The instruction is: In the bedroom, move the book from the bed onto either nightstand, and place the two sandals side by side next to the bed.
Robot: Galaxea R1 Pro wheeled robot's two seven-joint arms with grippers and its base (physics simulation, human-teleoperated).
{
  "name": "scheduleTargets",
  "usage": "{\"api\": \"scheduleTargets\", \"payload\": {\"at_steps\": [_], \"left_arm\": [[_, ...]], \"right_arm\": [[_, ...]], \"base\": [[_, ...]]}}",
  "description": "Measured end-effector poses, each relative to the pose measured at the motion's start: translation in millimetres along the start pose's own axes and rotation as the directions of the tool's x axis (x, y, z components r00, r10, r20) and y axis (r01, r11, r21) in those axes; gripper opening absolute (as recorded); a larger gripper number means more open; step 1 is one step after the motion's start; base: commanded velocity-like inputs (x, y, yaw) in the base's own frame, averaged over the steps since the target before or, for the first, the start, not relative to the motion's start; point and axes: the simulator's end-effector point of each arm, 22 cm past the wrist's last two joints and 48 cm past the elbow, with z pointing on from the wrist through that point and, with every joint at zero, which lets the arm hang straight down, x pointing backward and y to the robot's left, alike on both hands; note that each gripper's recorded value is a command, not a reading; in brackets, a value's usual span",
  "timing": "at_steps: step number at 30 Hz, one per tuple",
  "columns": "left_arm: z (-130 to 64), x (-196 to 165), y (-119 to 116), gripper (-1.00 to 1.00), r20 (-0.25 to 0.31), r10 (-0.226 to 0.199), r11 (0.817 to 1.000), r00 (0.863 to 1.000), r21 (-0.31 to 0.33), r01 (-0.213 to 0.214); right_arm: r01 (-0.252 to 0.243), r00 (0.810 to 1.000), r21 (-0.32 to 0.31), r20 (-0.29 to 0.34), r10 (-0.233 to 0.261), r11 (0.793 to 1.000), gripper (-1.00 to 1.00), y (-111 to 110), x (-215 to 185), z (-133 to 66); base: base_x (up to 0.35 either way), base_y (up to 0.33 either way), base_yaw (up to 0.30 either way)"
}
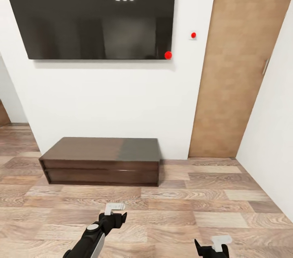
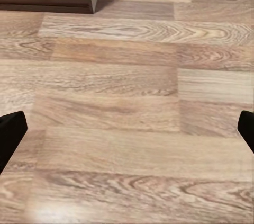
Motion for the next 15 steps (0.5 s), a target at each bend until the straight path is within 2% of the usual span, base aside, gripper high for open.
{"api": "scheduleTargets", "payload": {"at_steps": [11, 15], "left_arm": [[0.0, 0.4, 0.8, 1.00, -0.001, 0.001, 1.000, 1.000, -0.001, -0.001], [-0.2, 0.3, 1.2, 1.00, 0.000, 0.005, 1.000, 1.000, -0.003, -0.005]], "right_arm": [[0.000, 1.000, -0.001, 0.000, 0.000, 1.000, 1.00, 0.5, -0.1, 0.0], [0.003, 1.000, -0.002, 0.000, -0.003, 1.000, 1.00, 1.2, -0.1, 0.0]], "base": [[0.004, -0.261, 0.255], [0.143, -0.272, 0.255]]}}
